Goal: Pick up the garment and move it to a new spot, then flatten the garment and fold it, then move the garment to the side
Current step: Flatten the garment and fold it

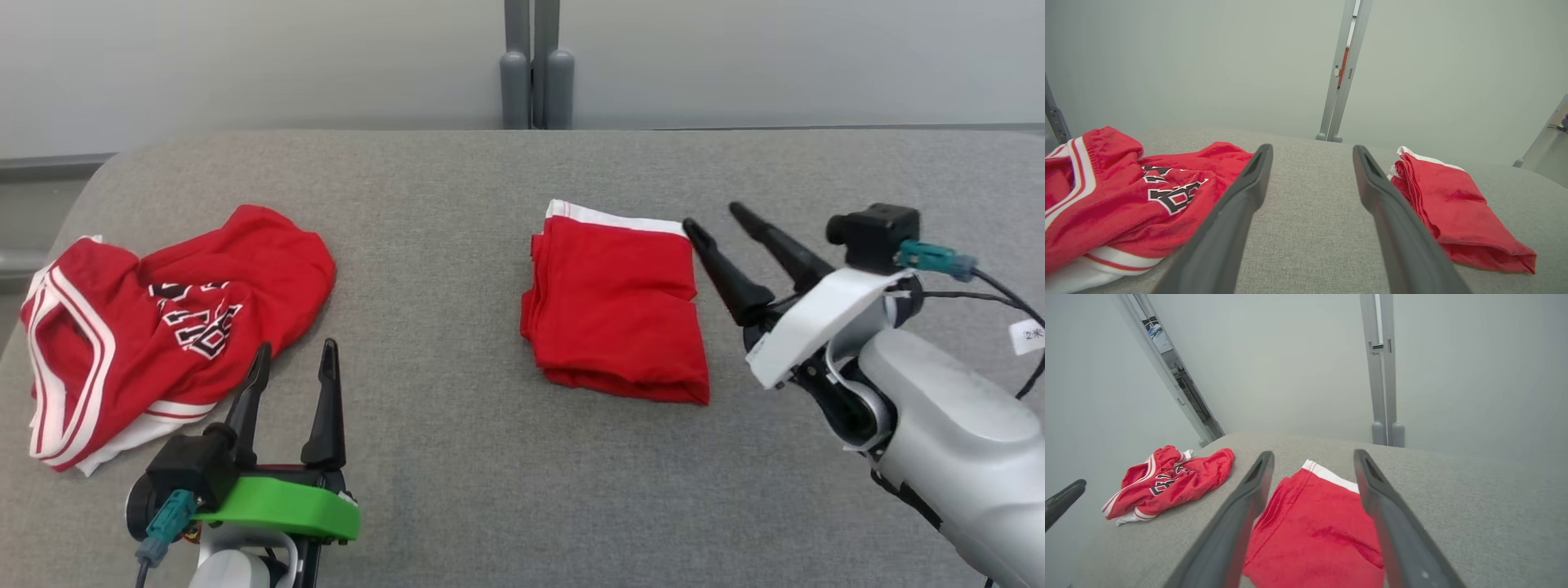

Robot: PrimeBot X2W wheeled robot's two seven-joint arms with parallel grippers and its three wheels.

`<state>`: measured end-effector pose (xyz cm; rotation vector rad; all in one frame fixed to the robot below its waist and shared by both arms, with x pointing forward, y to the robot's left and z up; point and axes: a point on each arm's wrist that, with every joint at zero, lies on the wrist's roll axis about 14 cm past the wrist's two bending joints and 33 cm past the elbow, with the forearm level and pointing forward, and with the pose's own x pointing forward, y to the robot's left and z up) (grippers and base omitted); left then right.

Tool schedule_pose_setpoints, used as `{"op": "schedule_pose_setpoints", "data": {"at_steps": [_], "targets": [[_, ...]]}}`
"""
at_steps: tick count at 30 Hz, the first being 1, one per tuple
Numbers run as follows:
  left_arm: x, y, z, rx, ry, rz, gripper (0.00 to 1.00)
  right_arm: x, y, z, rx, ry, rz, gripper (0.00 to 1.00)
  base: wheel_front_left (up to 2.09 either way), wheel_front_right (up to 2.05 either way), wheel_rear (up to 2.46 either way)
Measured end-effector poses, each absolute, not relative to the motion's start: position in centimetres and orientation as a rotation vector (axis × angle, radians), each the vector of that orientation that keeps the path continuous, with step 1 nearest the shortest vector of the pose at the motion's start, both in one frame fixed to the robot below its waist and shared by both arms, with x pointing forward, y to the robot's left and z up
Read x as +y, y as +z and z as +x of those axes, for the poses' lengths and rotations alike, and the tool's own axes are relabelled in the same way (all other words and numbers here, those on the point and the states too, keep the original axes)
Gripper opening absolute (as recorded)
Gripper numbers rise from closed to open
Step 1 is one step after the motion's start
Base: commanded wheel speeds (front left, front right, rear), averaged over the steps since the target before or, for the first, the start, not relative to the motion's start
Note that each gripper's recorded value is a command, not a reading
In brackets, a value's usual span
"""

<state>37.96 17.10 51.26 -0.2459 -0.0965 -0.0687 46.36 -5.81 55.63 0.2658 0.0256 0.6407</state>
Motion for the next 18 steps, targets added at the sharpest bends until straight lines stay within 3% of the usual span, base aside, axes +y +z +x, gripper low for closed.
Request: {"op": "schedule_pose_setpoints", "data": {"at_steps": [8,18], "targets": [[16.0,52.4,38.2,-0.126,-0.104,-0.241,1.00,-14.0,58.1,44.2,-0.154,0.407,0.235,1.00,0.00,0.00,0.00],[15.8,51.5,37.8,-0.100,-0.107,-0.228,1.00,-19.0,54.3,40.1,-0.138,0.187,0.204,1.00,0.00,0.00,0.00]]}}
